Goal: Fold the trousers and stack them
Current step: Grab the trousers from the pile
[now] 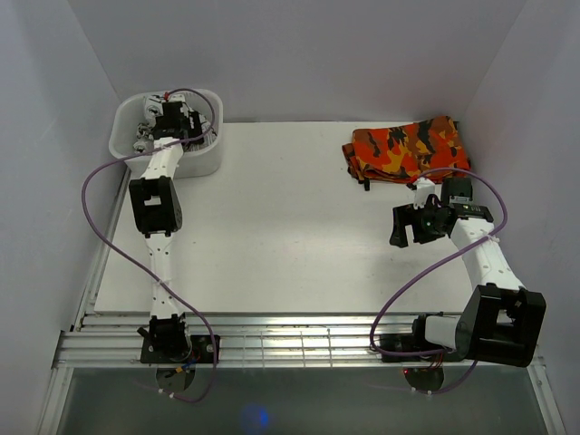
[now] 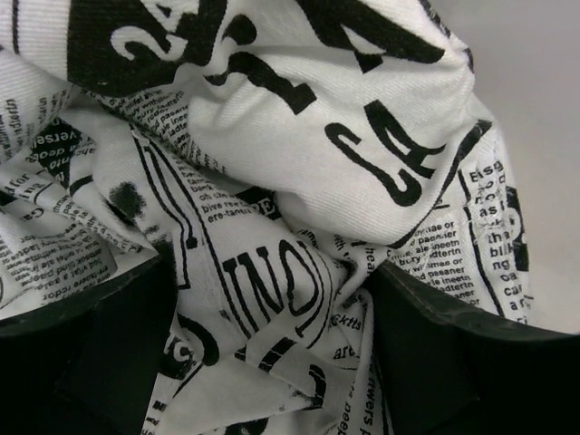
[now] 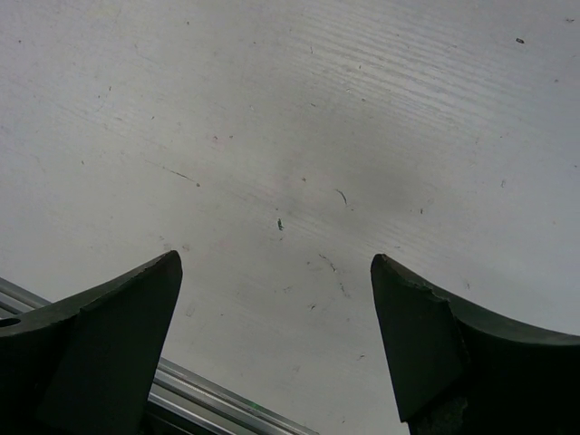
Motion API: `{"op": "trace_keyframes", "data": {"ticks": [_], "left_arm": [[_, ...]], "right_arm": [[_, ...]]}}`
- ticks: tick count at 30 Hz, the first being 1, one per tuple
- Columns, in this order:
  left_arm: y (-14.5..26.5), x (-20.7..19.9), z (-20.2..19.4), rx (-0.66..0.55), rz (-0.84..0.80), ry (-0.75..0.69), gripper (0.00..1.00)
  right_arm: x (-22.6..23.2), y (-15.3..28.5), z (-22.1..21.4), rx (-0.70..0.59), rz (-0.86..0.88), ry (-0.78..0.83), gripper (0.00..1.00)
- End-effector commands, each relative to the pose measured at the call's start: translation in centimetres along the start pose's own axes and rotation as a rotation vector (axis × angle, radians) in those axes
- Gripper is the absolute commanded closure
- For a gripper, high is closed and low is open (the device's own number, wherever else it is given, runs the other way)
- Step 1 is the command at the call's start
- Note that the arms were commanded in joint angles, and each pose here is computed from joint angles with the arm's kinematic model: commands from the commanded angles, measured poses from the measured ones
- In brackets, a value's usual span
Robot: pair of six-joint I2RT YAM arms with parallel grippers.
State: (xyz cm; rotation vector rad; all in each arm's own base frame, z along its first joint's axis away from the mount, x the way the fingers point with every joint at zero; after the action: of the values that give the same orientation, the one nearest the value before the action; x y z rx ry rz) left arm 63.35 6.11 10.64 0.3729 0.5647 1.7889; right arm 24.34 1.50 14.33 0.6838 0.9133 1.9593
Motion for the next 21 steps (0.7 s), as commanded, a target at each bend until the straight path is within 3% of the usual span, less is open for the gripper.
{"op": "trace_keyframes", "data": {"ticks": [1,2,3,4,5,6,7,10,15,16,21], "left_arm": [[-0.5,1.6,0.6,-0.009,0.001,0.035,0.11],[-0.7,1.9,0.4,-0.003,-0.019,0.051,0.16],[-0.8,1.8,0.5,0.002,-0.067,0.081,0.4],[-0.9,1.8,0.5,0.002,-0.085,0.098,0.4],[-0.8,1.8,0.8,-0.002,-0.107,0.116,0.48],[-0.5,1.6,1.4,-0.012,-0.154,0.129,0.58],[-0.3,1.7,2.3,-0.037,-0.177,0.14,0.78],[1.8,1.9,6.7,-0.174,-0.213,0.156,1.0],[7.0,2.4,15.5,-0.476,-0.21,0.084,1.0],[9.2,2.4,18.5,-0.594,-0.212,0.069,1.0],[16.9,2.8,26.0,-0.915,-0.208,0.011,1.0]], "right_arm": [[-0.2,0.1,0.6,-0.02,-0.015,0.02,0.1],[-0.2,0.1,0.6,-0.018,-0.014,0.02,0.1],[-0.2,0.1,0.5,-0.015,-0.016,0.02,0.1],[-0.2,0.1,0.5,-0.015,-0.016,0.02,0.1],[-0.2,0.1,0.5,-0.013,-0.015,0.02,0.1],[-0.2,0.1,0.5,-0.011,-0.014,0.019,0.1],[-0.2,0.1,0.6,-0.009,-0.011,0.02,0.1],[-0.2,0.4,0.9,-0.013,-0.008,0.026,0.1],[-0.1,0.6,1.6,-0.042,0.001,0.031,0.1],[-0.1,0.6,1.7,-0.046,0.003,0.029,0.1],[0.2,1.3,2.5,-0.09,0.003,0.037,0.1]]}}
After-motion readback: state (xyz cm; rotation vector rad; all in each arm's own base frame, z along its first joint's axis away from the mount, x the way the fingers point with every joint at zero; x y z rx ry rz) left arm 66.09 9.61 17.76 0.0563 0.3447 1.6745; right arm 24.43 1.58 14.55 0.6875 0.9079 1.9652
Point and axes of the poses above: each gripper's point midway between its finger pads, its own y axis back along the fingers, its own x axis along the line the jaws close on, z = x × y, the point moved 5 cm from there along y, back along the fingers, and after that the axes turned 7 degrees about y, right-handed, at the moved point
